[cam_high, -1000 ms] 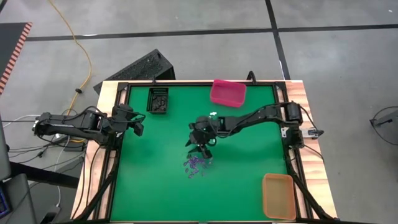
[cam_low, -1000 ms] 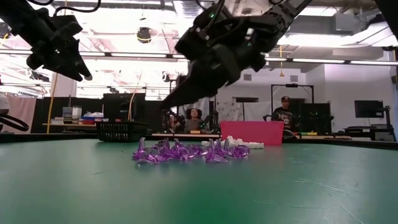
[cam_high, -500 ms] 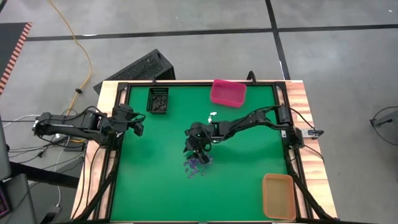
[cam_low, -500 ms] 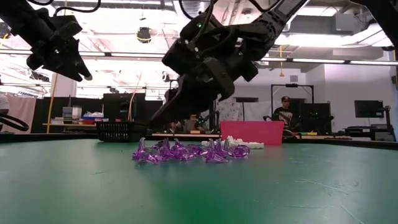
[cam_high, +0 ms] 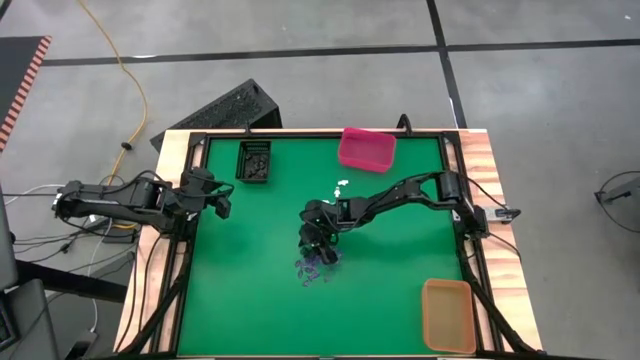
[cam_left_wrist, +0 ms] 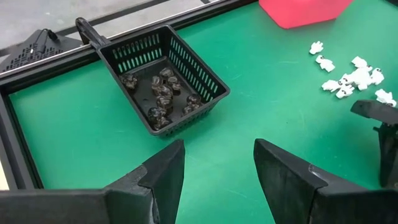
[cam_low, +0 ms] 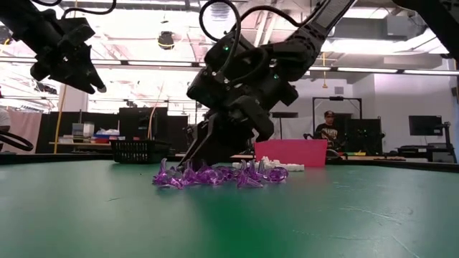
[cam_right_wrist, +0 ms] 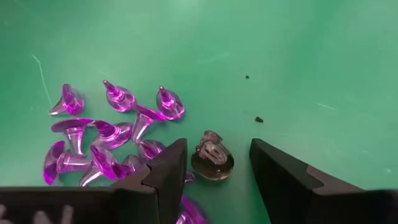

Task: Sort Halloween decoration
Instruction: Put the brown skull toy into the black bin

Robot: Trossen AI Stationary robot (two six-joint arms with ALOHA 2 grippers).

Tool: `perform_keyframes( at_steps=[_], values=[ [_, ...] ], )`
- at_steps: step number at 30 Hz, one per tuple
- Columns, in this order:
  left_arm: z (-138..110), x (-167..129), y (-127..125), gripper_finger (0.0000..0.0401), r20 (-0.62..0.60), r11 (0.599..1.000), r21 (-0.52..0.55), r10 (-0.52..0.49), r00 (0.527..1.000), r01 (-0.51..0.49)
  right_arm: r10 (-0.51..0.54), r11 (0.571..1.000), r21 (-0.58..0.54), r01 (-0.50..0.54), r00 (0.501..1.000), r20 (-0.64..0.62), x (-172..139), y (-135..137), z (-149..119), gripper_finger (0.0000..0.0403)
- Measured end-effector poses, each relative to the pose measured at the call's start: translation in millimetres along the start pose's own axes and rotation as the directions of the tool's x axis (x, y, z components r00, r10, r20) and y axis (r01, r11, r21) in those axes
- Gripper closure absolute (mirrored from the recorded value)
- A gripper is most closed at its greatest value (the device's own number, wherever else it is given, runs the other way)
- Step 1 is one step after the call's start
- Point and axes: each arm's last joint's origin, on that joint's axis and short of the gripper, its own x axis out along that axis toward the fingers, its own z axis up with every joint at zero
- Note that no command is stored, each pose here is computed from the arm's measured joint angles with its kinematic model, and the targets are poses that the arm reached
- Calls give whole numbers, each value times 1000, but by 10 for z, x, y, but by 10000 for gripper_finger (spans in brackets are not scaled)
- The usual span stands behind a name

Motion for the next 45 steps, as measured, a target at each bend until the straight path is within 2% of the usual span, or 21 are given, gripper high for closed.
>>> perform_keyframes(
  at_steps=[3,14,25,32,38,45],
  values=[
    [1,0,0,218,1,1000,0,2,1000,-2,-9,1000,7,9,1000,-2,-6,-16,-5,207],
    [1,0,1,218,3,1000,0,3,1000,-3,-25,1000,13,25,1000,-14,-7,-21,-14,293],
    [1,0,1,218,3,1000,1,3,1000,-3,-35,994,99,36,999,-11,-38,-80,-1,289],
    [1,0,1,218,3,1000,1,3,1000,-3,-85,993,87,81,995,45,-140,-266,287,289],
    [1,0,1,218,3,1000,2,3,1000,-3,-200,979,65,194,973,113,-304,-519,545,289],
    [1,0,0,218,3,1000,21,3,1000,-3,-348,937,87,337,917,197,-550,-915,779,289]
  ],
)
